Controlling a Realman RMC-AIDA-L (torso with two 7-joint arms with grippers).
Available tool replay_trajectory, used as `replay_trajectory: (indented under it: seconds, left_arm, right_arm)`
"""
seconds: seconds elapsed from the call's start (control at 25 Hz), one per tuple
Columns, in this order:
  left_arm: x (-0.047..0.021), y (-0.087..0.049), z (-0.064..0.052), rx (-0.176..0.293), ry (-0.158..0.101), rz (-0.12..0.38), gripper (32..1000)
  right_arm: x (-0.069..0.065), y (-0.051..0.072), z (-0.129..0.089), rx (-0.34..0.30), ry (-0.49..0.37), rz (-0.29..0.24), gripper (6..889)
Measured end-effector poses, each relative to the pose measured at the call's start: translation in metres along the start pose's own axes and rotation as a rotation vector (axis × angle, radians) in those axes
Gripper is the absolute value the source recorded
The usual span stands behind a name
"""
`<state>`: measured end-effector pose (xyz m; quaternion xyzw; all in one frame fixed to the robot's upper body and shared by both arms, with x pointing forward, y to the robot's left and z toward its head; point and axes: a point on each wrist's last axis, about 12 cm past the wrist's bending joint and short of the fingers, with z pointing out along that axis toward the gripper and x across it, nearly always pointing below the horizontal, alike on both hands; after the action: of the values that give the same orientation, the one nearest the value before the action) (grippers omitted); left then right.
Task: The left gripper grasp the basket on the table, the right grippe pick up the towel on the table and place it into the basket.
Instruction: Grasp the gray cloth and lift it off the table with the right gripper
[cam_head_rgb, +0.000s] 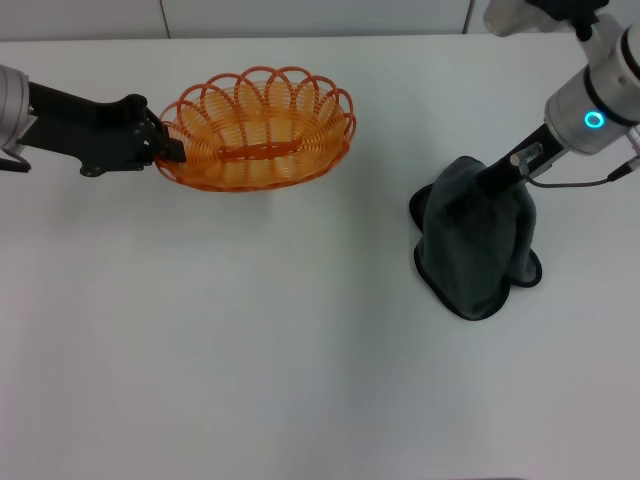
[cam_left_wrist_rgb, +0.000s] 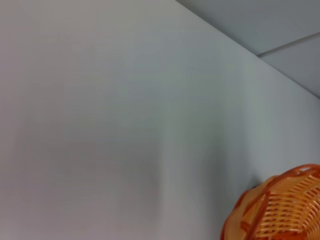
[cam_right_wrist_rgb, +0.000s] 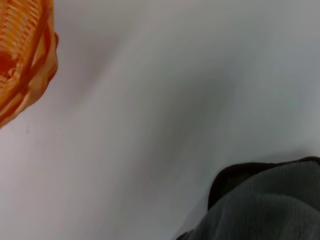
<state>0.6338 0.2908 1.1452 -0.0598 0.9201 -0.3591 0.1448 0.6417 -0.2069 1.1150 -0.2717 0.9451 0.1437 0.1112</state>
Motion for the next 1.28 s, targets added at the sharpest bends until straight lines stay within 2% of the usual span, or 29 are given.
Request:
replay_trajectory:
  seconds: [0.32, 1.28]
  left_arm:
    - [0.0, 0.0, 0.0, 0.001, -0.001, 0.001, 89]
    - [0.0005, 0.0012, 0.0, 0.01, -0.008, 0.0, 90]
  right_arm:
    - [0.003, -0.0018, 0.0065, 0.014, -0.004, -0.004, 779]
    - [0.003, -0.0025, 0.0072, 0.019, -0.009, -0.006, 769]
